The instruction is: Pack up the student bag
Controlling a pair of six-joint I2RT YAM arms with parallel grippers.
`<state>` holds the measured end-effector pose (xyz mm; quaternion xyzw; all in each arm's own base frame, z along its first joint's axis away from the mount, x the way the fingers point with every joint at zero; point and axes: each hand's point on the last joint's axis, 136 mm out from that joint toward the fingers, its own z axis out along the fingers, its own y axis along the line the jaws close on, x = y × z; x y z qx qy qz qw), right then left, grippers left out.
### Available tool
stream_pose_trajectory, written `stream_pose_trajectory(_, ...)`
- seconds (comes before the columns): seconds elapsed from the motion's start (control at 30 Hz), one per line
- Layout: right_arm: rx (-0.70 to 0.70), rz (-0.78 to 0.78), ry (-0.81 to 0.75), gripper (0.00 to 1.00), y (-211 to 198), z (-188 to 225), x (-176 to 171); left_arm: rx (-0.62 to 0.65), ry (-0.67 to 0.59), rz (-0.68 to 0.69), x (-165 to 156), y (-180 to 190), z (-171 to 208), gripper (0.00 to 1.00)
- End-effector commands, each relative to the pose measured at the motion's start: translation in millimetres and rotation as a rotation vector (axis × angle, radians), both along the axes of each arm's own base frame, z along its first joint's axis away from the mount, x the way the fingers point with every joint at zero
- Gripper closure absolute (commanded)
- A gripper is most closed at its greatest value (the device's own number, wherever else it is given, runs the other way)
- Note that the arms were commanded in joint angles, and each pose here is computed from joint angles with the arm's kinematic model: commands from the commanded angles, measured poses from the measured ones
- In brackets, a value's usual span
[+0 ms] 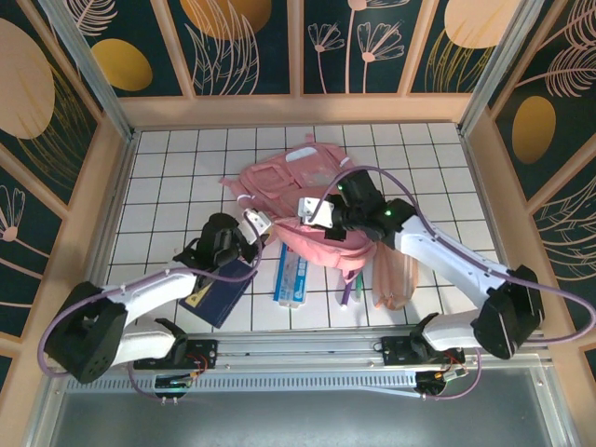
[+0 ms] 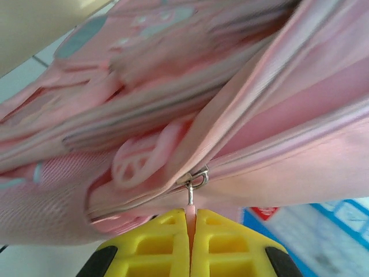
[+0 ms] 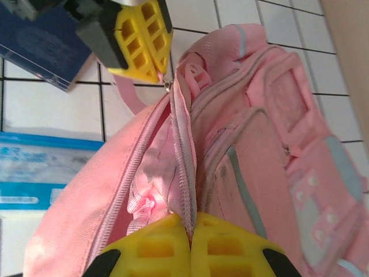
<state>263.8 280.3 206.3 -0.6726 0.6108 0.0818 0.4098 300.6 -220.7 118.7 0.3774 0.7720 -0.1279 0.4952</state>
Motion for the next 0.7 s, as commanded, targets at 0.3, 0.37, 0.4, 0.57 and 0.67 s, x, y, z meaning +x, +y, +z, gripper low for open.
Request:
stream_pose_trajectory(0.3,0.137,0.016,-0.21,1.0,-4.8,28.9,-8.0,0.079,-0.029,0.28,77.4,48.1,-4.1,0.93)
stream_pose_trajectory(0.37,0.16,0.0,-0.197,1.0,-3.9,25.7,-7.2,0.082,-0.03,0.275,78.3,49.4,-5.5,0.88)
stream_pose_trajectory(0.4,0.18,-0.01,-0.191,1.0,-2.4,26.4,-6.5,0.077,-0.03,0.255,76.2,46.4,-4.6,0.85)
stream_pose_trajectory(0.57,0.289,-0.075,-0.136,0.99,7.8,31.2,3.0,-0.059,-0.081,-0.031,35.0,9.7,25.2,0.46)
stream_pose_trajectory(0.67,0.369,-0.119,-0.138,0.94,9.7,41.2,8.9,-0.107,-0.12,-0.135,14.8,-0.3,43.0,0.32)
